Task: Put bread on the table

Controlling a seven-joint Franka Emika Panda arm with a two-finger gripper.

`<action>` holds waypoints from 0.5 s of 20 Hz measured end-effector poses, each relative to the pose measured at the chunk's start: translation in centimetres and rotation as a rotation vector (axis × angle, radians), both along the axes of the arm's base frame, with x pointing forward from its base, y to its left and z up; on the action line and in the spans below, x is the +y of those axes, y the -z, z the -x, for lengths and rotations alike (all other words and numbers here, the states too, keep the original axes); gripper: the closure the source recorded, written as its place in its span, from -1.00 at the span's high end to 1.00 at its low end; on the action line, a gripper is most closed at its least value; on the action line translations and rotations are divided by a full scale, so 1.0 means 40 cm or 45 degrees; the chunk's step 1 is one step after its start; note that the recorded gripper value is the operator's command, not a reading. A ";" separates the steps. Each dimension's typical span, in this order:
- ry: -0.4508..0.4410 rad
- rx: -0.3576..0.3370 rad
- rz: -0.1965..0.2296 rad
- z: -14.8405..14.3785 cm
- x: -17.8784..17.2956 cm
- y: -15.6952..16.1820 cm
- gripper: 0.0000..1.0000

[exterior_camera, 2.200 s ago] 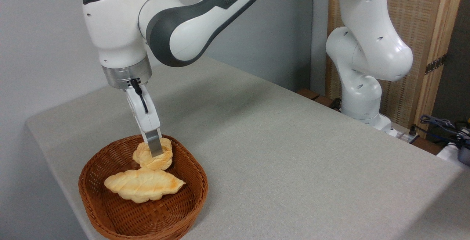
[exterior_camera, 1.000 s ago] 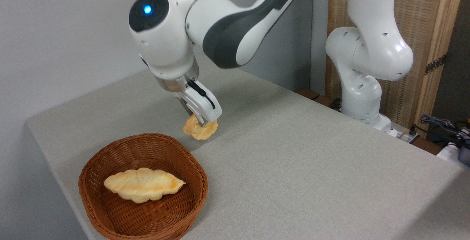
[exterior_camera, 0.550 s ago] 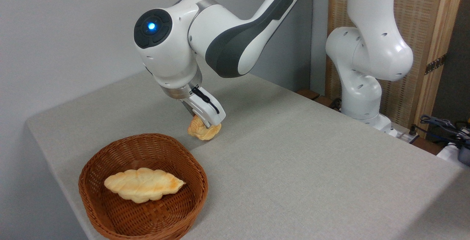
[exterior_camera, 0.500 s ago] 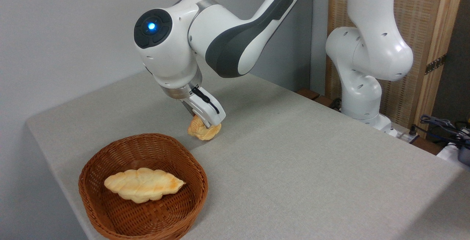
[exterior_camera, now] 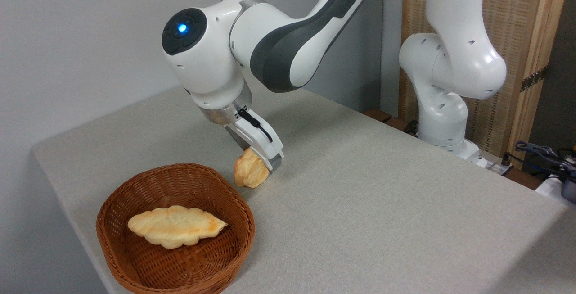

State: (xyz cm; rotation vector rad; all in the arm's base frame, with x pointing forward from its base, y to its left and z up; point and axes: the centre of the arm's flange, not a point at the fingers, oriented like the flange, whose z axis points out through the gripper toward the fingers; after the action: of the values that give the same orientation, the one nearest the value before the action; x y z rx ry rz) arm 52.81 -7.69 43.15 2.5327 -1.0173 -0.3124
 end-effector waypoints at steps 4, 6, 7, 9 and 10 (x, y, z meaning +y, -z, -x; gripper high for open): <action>0.122 -0.075 -0.098 -0.017 0.093 -0.021 1.00; 0.150 -0.124 -0.140 -0.030 0.162 -0.054 1.00; 0.149 -0.147 -0.147 -0.036 0.188 -0.072 1.00; 0.138 -0.212 -0.152 -0.055 0.209 -0.126 1.00; 0.139 -0.257 -0.155 -0.068 0.205 -0.167 1.00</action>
State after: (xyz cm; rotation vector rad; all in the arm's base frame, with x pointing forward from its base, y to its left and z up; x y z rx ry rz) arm 55.52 0.52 49.84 2.6649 -1.2509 -0.1547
